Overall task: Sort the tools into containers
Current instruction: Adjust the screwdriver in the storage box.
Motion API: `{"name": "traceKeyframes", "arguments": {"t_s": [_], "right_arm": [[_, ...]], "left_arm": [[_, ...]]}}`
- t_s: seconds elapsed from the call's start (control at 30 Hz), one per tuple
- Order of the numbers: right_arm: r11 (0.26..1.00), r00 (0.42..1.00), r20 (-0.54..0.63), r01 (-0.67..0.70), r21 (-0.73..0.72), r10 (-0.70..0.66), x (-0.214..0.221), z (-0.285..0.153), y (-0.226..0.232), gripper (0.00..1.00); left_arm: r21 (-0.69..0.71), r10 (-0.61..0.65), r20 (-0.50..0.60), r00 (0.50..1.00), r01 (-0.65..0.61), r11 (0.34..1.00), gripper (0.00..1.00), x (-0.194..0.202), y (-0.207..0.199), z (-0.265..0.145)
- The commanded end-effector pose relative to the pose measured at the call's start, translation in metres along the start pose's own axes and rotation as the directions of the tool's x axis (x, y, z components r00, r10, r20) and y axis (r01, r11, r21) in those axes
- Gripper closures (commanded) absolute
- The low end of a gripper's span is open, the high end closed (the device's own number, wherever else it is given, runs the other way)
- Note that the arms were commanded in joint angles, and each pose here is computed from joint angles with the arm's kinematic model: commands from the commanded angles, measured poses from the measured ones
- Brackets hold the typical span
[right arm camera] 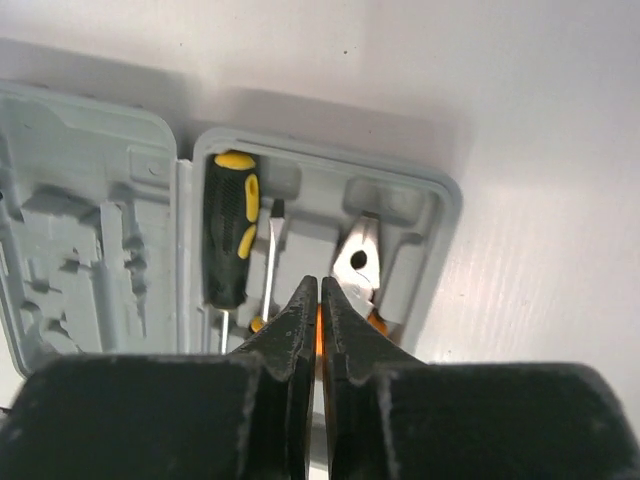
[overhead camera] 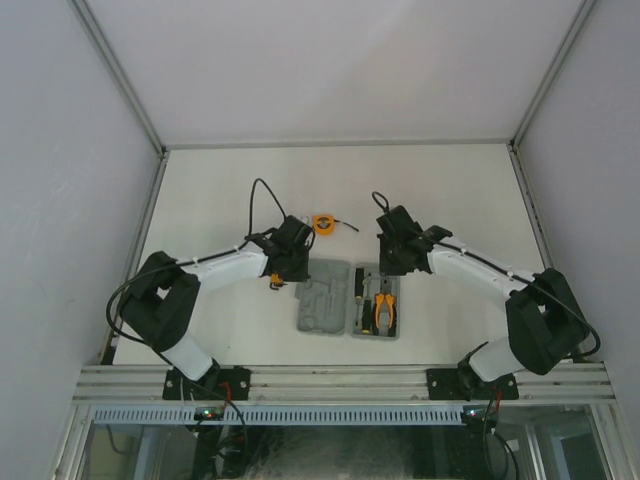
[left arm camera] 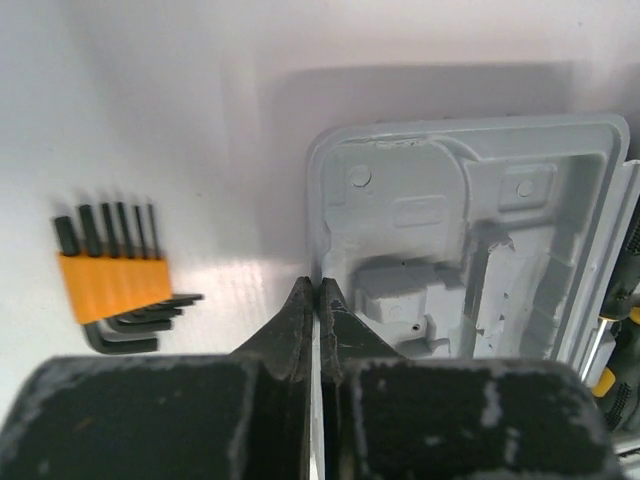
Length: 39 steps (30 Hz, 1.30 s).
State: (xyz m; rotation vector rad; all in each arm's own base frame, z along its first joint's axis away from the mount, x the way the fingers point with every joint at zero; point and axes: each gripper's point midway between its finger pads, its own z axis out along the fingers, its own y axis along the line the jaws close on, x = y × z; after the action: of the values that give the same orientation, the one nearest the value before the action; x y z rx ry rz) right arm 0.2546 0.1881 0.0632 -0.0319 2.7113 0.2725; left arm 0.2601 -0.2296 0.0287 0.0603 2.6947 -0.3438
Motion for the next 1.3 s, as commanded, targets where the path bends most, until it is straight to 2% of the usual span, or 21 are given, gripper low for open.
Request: {"name": "traceKeyframes", "arguments": {"t_s": [0.0,0.2,0.37,0.5,0.73,1.13,1.27], "right_arm": [[1.0,0.997,0.073,-0.002,-0.003,0.002,-0.013,-0.017,-0.003,0.98],[0.999,0.993,0.115,-0.006,-0.049,0.012,-0.019,-0.03,0.0,0.95],[0.995,0.993,0.114,-0.005,-0.104,0.017,-0.025,-0.028,0.005,0.93],[0.992,0.993,0.115,0.002,-0.129,0.013,-0.037,-0.017,0.005,0.92],[0.989,0.999,0.041,0.014,-0.146,-0.008,-0.041,0.009,0.01,0.91],[0.994,0.997,-0.004,-0.075,0.081,0.075,-0.015,0.024,-0.034,0.94],[0.99,0.995,-0.025,-0.094,0.103,0.097,0.001,0.022,-0.043,0.94]], "left_arm": [[-0.058,0.078,0.024,0.997,-0.077,0.995,0.94,-0.026,0.014,-0.008],[-0.076,0.106,0.055,0.993,-0.102,0.992,0.73,-0.035,0.017,-0.02],[-0.071,0.111,0.086,0.99,-0.105,0.992,0.64,-0.041,0.016,-0.033],[-0.045,0.11,0.112,0.988,-0.106,0.993,0.63,-0.045,0.011,-0.044],[-0.003,0.11,0.175,0.978,-0.112,0.994,0.63,-0.043,-0.005,-0.066],[0.134,0.142,0.227,0.963,-0.175,0.975,0.64,-0.027,-0.065,-0.079],[0.179,0.156,0.226,0.962,-0.198,0.964,0.64,-0.024,-0.085,-0.08]]}}
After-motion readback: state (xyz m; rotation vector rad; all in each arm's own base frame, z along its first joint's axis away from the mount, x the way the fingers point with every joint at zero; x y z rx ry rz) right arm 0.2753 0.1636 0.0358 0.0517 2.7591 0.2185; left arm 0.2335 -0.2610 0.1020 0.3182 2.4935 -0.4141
